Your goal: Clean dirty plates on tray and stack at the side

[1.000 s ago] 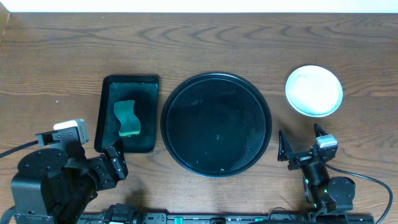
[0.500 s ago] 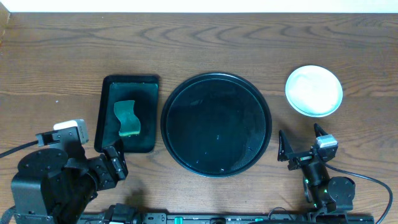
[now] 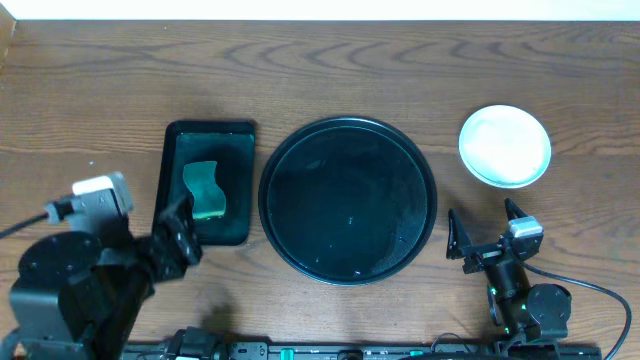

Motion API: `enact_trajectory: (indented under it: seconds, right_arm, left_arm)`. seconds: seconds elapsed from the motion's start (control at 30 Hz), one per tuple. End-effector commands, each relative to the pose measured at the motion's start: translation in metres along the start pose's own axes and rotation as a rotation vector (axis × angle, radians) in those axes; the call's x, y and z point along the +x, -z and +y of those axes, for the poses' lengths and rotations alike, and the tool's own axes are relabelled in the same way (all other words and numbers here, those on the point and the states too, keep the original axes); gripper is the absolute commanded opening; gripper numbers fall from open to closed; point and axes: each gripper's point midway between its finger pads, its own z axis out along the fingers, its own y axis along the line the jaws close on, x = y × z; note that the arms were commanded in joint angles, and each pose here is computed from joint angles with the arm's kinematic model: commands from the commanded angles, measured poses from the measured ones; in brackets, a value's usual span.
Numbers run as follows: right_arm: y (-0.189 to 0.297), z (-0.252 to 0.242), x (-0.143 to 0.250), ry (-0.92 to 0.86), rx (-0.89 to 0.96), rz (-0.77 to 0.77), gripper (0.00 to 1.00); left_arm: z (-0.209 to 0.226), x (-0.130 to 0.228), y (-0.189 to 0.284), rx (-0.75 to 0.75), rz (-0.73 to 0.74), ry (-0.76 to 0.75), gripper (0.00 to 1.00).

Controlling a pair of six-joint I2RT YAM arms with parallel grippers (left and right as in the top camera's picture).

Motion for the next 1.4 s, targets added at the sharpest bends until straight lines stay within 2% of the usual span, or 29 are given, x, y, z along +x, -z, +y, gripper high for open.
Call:
enact_trajectory:
  seconds: [0.0,0.13,0.4,0.77,0.93,1.13,1.37]
  right_arm:
    - [0.0,0.0,0.0,0.011,-0.002,-0.001,0.99]
    - [0.0,0.0,0.0,0.011,-0.002,-0.001,0.99]
    - [0.0,0.0,0.0,0.011,-0.002,-0.001,0.99]
    - [0.0,0.0,0.0,0.011,-0.002,-0.001,0.99]
    - [0.0,0.0,0.0,0.011,-0.002,-0.001,0.99]
    - [0.0,0.0,0.0,0.011,-0.002,-0.001,0.99]
    - [0.0,0.0,0.0,0.011,-0.002,-0.001,0.99]
  left_arm:
    - [0.004,-0.002,-0.021,-0.022,-0.057,-0.01,0.84]
    - [0.002,-0.002,-0.043,0.024,-0.189,0.005,0.84]
    - [0.013,0.038,-0.074,0.093,-0.394,0.032,0.84]
    - [0.037,0.073,-0.101,0.127,-0.567,0.185,0.84]
    - [0.039,0.078,-0.105,0.154,-0.638,0.199,0.84]
    - [0.042,0.086,-0.109,0.167,-0.673,0.2,0.84]
    - [0.047,0.106,-0.128,0.146,-0.618,0.197,0.84]
